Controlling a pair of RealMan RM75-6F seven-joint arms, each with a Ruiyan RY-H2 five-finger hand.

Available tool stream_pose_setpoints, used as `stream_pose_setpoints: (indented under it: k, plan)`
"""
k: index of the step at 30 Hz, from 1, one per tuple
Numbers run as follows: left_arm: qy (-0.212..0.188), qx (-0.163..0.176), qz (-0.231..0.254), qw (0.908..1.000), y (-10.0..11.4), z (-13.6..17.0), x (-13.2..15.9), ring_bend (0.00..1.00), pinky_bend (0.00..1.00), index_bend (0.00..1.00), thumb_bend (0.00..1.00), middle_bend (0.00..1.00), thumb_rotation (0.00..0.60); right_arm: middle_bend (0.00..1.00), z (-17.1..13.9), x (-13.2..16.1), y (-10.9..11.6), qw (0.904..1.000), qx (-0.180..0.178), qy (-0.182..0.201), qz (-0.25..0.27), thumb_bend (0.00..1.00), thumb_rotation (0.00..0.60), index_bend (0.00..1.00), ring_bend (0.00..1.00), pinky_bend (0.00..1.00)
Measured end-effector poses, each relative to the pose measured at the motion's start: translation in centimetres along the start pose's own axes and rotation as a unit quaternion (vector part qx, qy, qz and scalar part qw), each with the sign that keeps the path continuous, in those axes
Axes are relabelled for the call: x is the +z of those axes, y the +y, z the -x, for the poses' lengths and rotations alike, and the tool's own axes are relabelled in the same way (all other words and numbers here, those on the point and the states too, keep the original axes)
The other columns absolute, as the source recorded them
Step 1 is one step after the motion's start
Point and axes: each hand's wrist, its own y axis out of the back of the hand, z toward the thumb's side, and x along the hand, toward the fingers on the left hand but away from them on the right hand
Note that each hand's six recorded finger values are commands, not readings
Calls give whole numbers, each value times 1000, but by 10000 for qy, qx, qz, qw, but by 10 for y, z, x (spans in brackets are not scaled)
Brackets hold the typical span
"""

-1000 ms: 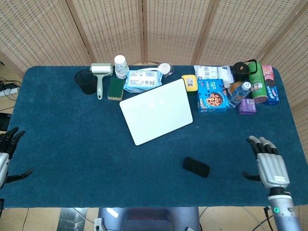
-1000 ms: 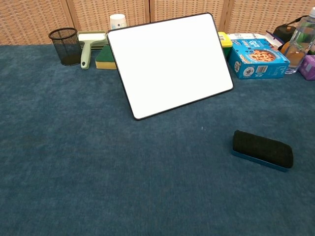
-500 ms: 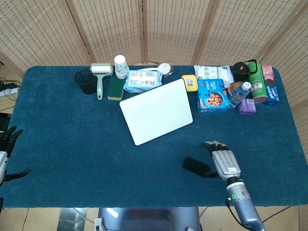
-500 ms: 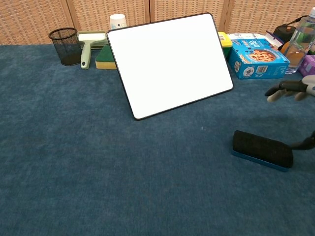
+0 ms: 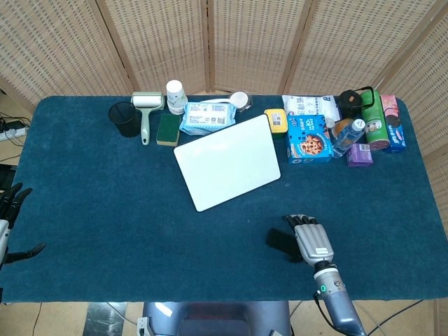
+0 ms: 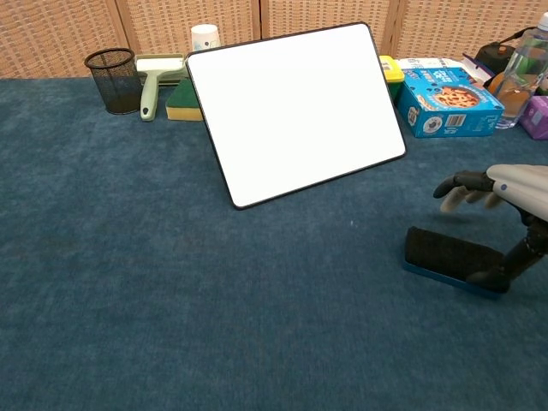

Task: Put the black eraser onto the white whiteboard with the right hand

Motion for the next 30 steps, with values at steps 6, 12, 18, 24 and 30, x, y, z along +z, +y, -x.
stream_pose_setpoints:
  k: [6, 12, 18, 24, 30]
  plan:
    - [-1, -2, -5, 10000, 0, 0, 0, 0, 30, 0, 112, 0, 600, 292, 0, 3, -9, 10000, -32, 5, -53, 0, 600, 213, 260, 264]
    - [1, -1, -12, 10000, 0, 1, 0, 0, 30, 0, 112, 0, 600, 319, 2, 3, -14, 9999, -31, -9, -96, 0, 600, 232, 293, 324]
    - [-1, -11, -26, 10000, -1, 0, 1, 0, 30, 0, 112, 0, 600, 430, 5, 1, -13, 9995, -256, -43, -196, 0, 600, 317, 403, 454]
    - [11, -5, -9, 10000, -1, 0, 0, 0, 30, 0, 112, 0, 600, 495, 9, 0, -17, 9985, -430, -36, -330, 93, 600, 378, 465, 544]
    - [0, -21, -26, 10000, -1, 0, 1, 0, 30, 0, 112, 0, 600, 517, 8, 3, -11, 9974, -654, 38, -303, 183, 600, 404, 488, 574]
